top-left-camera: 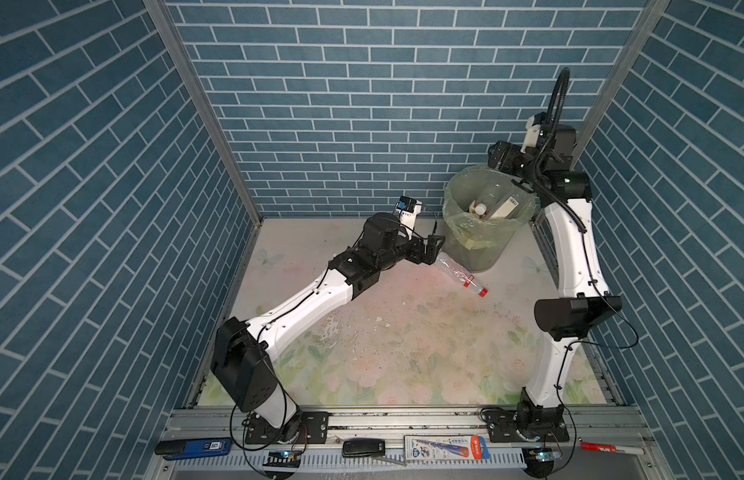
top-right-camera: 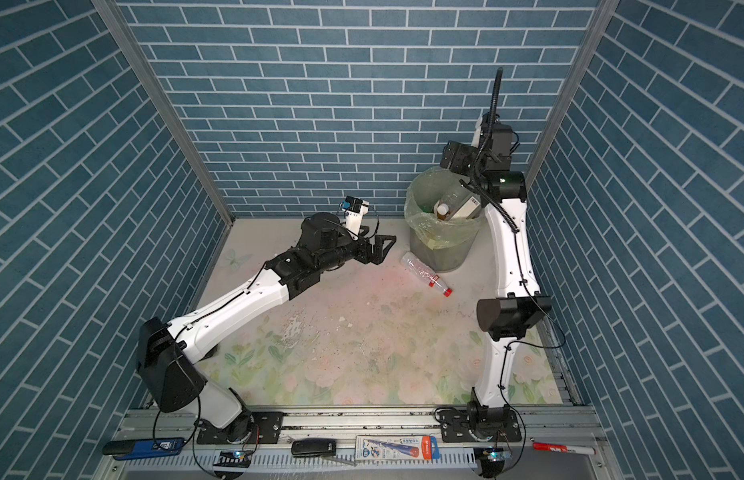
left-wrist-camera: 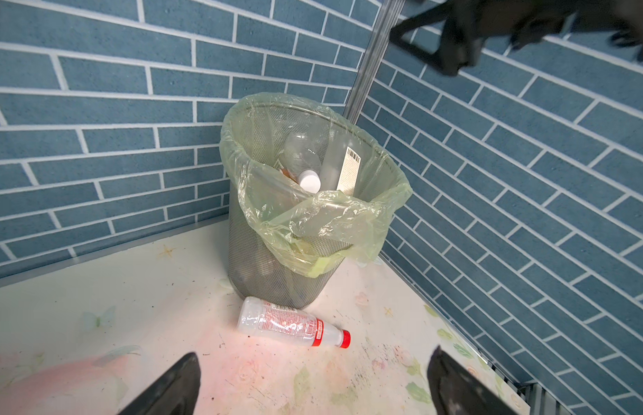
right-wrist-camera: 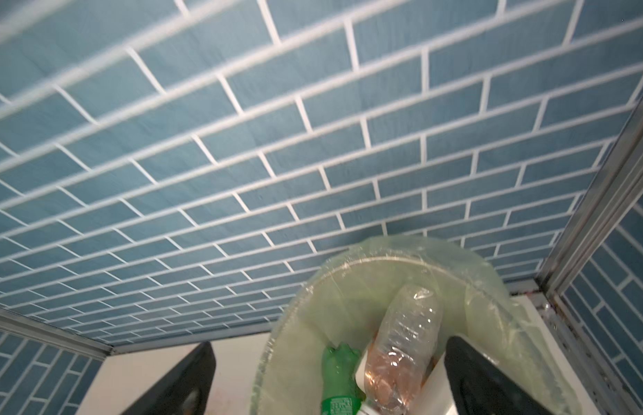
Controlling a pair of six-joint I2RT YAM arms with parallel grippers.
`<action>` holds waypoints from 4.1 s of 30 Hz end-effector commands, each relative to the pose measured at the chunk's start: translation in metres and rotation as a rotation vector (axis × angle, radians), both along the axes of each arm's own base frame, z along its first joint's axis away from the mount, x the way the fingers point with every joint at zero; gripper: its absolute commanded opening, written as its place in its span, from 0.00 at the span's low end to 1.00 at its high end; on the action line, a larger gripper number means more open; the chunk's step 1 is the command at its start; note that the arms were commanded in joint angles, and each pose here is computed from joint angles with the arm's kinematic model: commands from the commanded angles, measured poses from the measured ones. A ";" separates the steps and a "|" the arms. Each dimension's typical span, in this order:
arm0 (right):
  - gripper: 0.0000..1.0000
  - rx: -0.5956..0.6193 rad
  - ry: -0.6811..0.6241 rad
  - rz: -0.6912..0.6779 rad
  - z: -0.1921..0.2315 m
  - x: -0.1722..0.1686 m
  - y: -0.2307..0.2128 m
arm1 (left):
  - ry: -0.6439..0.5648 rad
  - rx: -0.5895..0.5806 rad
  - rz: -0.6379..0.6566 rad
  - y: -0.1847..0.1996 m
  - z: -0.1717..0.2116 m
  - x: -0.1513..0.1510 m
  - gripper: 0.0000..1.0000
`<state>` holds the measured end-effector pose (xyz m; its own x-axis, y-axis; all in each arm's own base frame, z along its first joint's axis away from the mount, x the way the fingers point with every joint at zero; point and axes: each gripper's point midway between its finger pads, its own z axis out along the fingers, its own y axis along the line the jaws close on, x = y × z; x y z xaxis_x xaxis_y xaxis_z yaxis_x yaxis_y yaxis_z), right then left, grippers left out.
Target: Throw the plastic bottles in the bin
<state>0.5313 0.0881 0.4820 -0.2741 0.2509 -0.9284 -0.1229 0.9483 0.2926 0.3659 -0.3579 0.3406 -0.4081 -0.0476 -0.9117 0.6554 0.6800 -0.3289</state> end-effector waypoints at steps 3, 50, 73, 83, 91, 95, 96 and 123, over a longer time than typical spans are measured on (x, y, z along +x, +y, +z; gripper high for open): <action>0.99 0.032 -0.052 0.016 0.023 -0.013 0.002 | 0.022 -0.013 -0.003 0.002 -0.006 -0.001 0.99; 0.99 0.039 0.476 0.014 -0.295 -0.195 -0.001 | 0.322 -0.157 0.053 0.021 -0.088 -0.010 0.99; 0.99 0.053 0.554 0.031 -0.394 -0.143 0.007 | 0.413 -0.116 0.061 0.018 -0.121 0.003 0.99; 0.98 0.016 0.587 0.075 -0.413 -0.129 0.015 | 0.431 -0.114 0.059 0.014 -0.128 0.013 0.99; 0.97 0.057 0.615 0.158 -0.415 -0.133 0.037 | 0.437 -0.122 0.076 0.019 -0.131 0.020 0.99; 0.97 0.055 0.620 0.207 -0.412 -0.139 0.058 | 0.442 -0.128 0.086 0.023 -0.132 0.022 0.99; 0.97 0.051 0.620 0.220 -0.411 -0.141 0.064 | 0.442 -0.127 0.089 0.025 -0.132 0.023 0.99; 0.97 -0.020 0.631 0.290 -0.412 -0.122 0.113 | 0.486 -0.160 0.159 0.058 -0.148 0.030 0.99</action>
